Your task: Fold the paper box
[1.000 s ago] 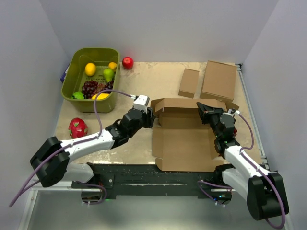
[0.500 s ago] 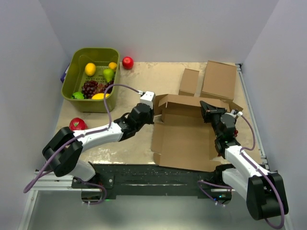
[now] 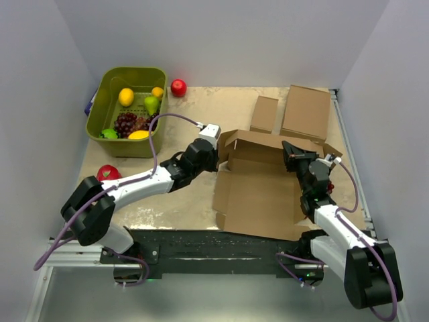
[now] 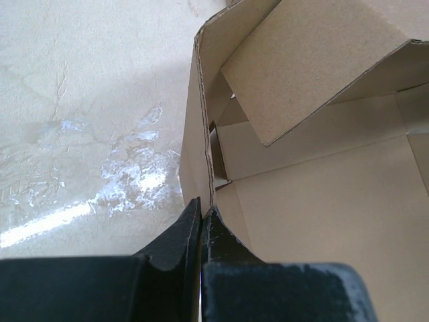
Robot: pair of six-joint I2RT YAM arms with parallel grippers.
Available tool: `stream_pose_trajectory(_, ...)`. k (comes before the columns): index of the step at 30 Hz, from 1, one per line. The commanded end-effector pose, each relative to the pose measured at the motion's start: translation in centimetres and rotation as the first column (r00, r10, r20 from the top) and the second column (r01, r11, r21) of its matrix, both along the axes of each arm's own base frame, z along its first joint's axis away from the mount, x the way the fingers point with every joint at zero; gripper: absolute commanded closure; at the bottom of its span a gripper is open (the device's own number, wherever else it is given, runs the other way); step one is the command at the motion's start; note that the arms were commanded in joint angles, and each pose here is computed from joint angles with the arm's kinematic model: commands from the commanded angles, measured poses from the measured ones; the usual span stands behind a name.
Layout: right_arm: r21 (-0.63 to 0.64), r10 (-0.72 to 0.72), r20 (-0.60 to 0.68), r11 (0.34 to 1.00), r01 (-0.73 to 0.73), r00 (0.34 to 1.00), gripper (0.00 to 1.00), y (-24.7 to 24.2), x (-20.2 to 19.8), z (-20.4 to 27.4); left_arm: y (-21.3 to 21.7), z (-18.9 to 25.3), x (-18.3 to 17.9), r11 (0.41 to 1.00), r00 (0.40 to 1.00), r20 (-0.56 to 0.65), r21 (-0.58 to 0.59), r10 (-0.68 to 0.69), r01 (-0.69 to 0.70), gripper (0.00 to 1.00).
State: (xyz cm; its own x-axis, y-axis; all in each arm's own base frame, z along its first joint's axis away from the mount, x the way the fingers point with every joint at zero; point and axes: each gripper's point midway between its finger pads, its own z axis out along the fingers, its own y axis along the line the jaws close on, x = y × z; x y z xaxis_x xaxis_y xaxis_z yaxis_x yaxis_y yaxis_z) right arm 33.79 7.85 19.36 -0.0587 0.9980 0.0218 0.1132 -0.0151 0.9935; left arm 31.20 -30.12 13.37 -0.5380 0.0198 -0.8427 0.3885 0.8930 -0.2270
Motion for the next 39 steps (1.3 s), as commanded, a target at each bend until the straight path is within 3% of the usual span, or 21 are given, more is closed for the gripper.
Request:
stream_pose_trajectory(1,-0.103,0.028,-0.137,0.994,-0.042,0.99,1.0,0.3,-1.2,-4.5,-4.1,7.4,0.7,0.974,0.99,0.12,-0.199,-0.08,0.103,1.0)
stream_pose_trajectory(12,-0.19,0.024,-0.14,0.981,-0.051,0.99,0.98,-0.1,-1.8,-4.6,-3.8,8.1,0.6,0.976,0.989,0.115,-0.189,-0.09,0.111,1.0)
stream_pose_trajectory(13,-0.197,0.032,-0.128,0.979,-0.057,0.991,0.85,0.0,-1.9,-4.2,-3.6,7.5,0.7,0.981,0.99,0.11,-0.16,-0.091,0.108,1.0)
stream_pose_trajectory(15,-0.234,0.065,-0.109,0.968,-0.089,0.992,0.71,0.5,-2.0,-3.6,-3.1,6.4,1.0,0.99,0.992,0.092,-0.108,-0.081,0.091,1.0)
stream_pose_trajectory(16,-0.251,0.073,-0.092,0.964,-0.094,0.993,0.56,0.5,-2.0,-2.8,-2.9,6.0,1.1,0.993,0.992,0.095,-0.079,-0.085,0.093,1.0)
stream_pose_trajectory(18,-0.308,0.108,-0.077,0.943,-0.127,0.991,0.46,0.9,-2.1,-2.3,-2.3,5.3,1.3,0.996,0.993,0.092,-0.033,-0.08,0.083,1.0)
stream_pose_trajectory(20,-0.347,0.133,-0.042,0.928,-0.139,0.99,0.35,1.2,-2.2,-0.9,-1.9,5.0,1.5,0.996,0.991,0.107,0.015,-0.085,0.084,1.0)
stream_pose_trajectory(26,-0.497,0.189,0.083,0.859,-0.123,0.979,0.27,1.4,-3.2,2.5,-0.6,4.6,2.5,0.99,0.984,0.151,0.122,-0.09,0.072,1.0)
stream_pose_trajectory(28,-0.561,0.193,0.145,0.824,-0.08,0.97,0.15,1.1,-3.6,4.3,-0.5,4.2,2.8,0.985,0.982,0.157,0.156,-0.105,0.08,1.0)
stream_pose_trajectory(33,-0.694,0.217,0.205,0.719,-0.015,0.954,0.14,0.6,-4.1,7.6,-0.4,3.6,3.1,0.974,0.977,0.162,0.202,-0.137,0.103,1.0)
stream_pose_trajectory(36,-0.738,0.301,0.226,0.673,-0.039,0.926,0.23,1.7,-4.8,8.0,-0.1,3.6,3.3,0.971,0.976,0.166,0.215,-0.142,0.105,1.0)
stream_pose_trajectory(37,-0.746,0.328,0.227,0.663,-0.053,0.917,0.32,2.2,-4.8,7.8,0.0,3.6,3.4,0.971,0.976,0.165,0.213,-0.143,0.106,1.0)
stream_pose_trajectory(39,-0.758,0.416,0.2,0.64,-0.129,0.887,0.4,4.0,-5.3,6.5,0.1,3.9,3.5,0.972,0.975,0.167,0.206,-0.144,0.108,1.0)
